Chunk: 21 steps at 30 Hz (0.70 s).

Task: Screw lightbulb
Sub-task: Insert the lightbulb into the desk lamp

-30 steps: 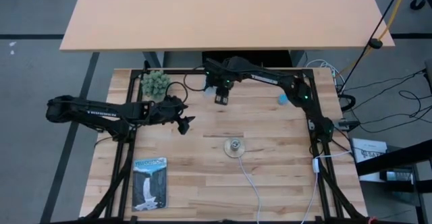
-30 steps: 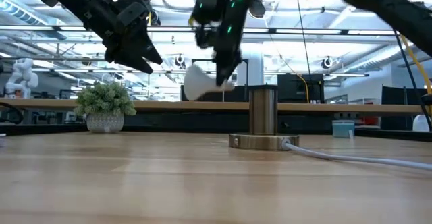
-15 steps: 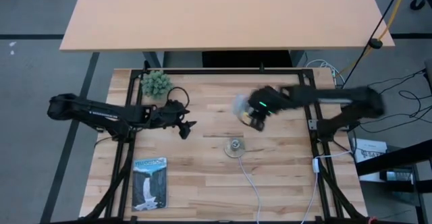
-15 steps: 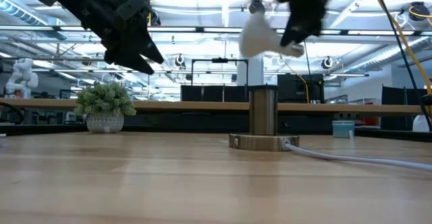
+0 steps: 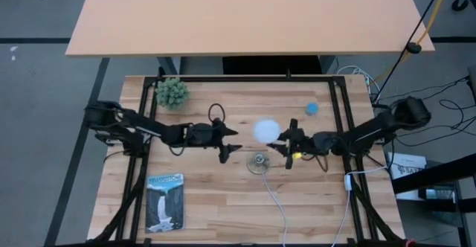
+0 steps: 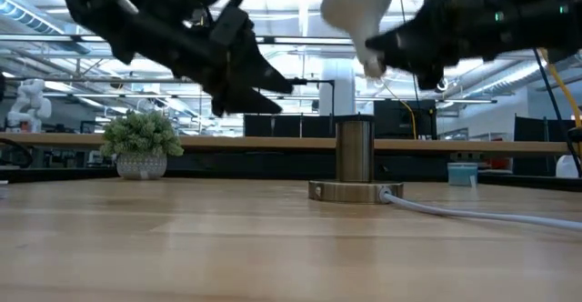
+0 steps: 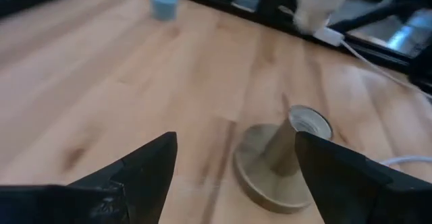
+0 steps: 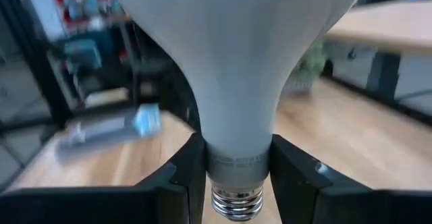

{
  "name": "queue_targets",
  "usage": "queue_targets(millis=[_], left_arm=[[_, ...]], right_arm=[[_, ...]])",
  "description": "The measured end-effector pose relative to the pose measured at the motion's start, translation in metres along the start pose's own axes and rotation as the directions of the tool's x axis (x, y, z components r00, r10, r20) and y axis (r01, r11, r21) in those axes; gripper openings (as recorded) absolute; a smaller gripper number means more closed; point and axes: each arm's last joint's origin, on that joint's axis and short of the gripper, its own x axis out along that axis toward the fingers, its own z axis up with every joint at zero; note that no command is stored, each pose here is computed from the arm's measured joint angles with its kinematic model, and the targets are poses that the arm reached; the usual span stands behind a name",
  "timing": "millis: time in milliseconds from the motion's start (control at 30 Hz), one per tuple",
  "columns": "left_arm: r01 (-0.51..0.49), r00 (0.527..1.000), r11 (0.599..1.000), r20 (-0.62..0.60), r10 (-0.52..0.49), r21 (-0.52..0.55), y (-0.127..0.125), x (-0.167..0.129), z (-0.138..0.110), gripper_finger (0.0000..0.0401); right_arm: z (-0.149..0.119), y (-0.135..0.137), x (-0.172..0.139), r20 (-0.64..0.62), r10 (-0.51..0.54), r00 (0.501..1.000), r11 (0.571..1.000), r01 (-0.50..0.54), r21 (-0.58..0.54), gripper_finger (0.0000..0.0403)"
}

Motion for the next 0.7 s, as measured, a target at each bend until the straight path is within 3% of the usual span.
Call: queue_targets(millis=[100, 300, 433, 567, 700], left_arm=[[0.055, 0.998, 0.998, 0.001, -0.055, -0.008, -0.001, 0.015, 0.0, 0.0307], [0.129, 0.989, 0.991, -0.08, -0.127, 0.025, -0.007, 0.041, 0.0, 0.0307], [0.206, 0.976, 0.976, -0.083, -0.201, 0.065, -0.011, 0.043, 0.003, 0.0301], [0.244, 0.968, 0.963, -0.082, -0.236, 0.118, -0.016, 0.043, 0.003, 0.026], [0.263, 0.963, 0.956, -0.086, -0.253, 0.132, -0.021, 0.042, 0.001, 0.02]], right_arm=[[-0.014, 0.007, 0.007, -0.063, 0.044, 0.997, 0.999, -0.044, 0.01, 0.0117], [-0.027, 0.019, 0.015, 0.017, 0.091, 0.996, 0.996, -0.091, 0.024, 0.0117], [-0.037, 0.024, 0.015, -0.013, 0.111, 0.994, 0.992, -0.111, 0.055, 0.0117], [-0.037, 0.032, 0.013, -0.007, 0.132, 0.991, 0.988, -0.131, 0.084, 0.0117], [-0.032, 0.041, 0.016, 0.012, 0.125, 0.992, 0.992, -0.125, 0.004, 0.0117]])
